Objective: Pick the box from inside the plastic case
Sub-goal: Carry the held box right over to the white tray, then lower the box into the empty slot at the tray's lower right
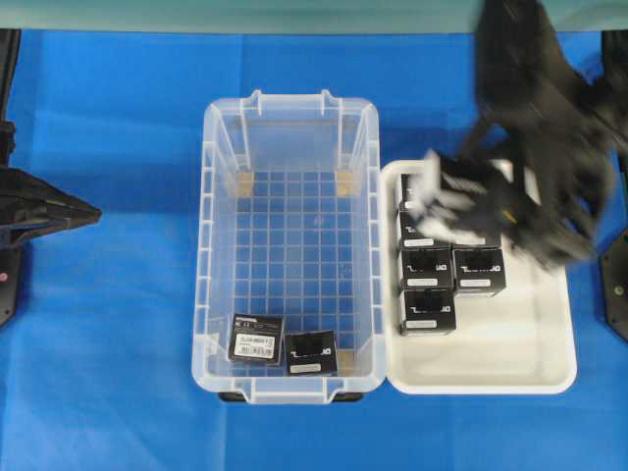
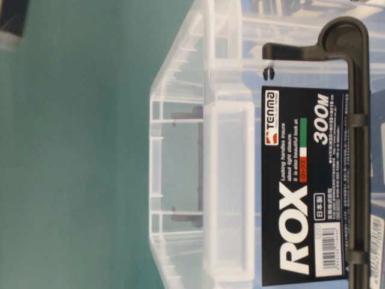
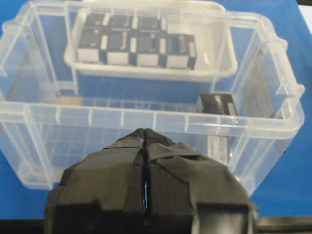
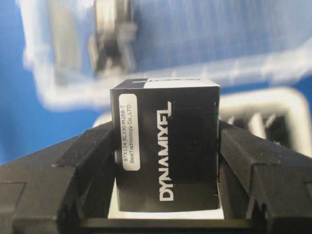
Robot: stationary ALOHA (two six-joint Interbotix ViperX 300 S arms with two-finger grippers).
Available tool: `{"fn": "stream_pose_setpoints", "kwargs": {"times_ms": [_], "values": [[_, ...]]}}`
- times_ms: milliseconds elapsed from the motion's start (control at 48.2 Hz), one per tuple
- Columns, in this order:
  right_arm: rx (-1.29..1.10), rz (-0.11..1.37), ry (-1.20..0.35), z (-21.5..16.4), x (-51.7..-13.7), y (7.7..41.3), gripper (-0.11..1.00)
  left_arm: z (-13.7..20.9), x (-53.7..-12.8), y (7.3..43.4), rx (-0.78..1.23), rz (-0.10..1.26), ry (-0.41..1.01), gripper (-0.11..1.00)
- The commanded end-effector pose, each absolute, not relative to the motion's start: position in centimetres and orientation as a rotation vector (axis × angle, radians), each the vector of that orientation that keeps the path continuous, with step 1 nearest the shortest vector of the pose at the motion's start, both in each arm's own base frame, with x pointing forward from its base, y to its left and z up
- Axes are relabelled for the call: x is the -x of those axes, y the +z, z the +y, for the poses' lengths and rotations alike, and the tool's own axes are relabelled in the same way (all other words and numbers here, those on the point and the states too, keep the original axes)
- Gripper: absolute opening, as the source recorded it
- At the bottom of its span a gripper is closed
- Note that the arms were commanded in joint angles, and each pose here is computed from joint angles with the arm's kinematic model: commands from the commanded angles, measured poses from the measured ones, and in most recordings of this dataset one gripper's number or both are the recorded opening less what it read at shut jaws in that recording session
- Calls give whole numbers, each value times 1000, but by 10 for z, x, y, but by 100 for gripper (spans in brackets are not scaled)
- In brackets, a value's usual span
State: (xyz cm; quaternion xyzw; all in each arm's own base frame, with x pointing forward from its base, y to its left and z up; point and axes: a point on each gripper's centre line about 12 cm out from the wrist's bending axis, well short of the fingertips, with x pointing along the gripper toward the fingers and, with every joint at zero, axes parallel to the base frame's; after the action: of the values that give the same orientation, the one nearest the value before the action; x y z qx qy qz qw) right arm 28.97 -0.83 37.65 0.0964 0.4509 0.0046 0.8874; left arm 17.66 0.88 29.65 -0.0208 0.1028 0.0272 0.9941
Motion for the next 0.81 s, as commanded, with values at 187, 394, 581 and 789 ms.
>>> {"fn": "stream_pose_setpoints", "kwargs": {"times_ms": [187, 394, 581, 789], "values": [[-256, 903, 30, 17, -251, 311, 60, 9, -178, 308, 40, 178, 57, -6], [-245, 1024, 70, 37, -230, 243, 60, 9, -178, 306, 40, 185, 57, -6], [-219, 1054, 90, 45, -223, 205, 60, 9, -179, 304, 40, 191, 57, -6], [-197, 1063, 90, 47, -220, 173, 60, 11, -179, 303, 41, 194, 64, -6]]}}
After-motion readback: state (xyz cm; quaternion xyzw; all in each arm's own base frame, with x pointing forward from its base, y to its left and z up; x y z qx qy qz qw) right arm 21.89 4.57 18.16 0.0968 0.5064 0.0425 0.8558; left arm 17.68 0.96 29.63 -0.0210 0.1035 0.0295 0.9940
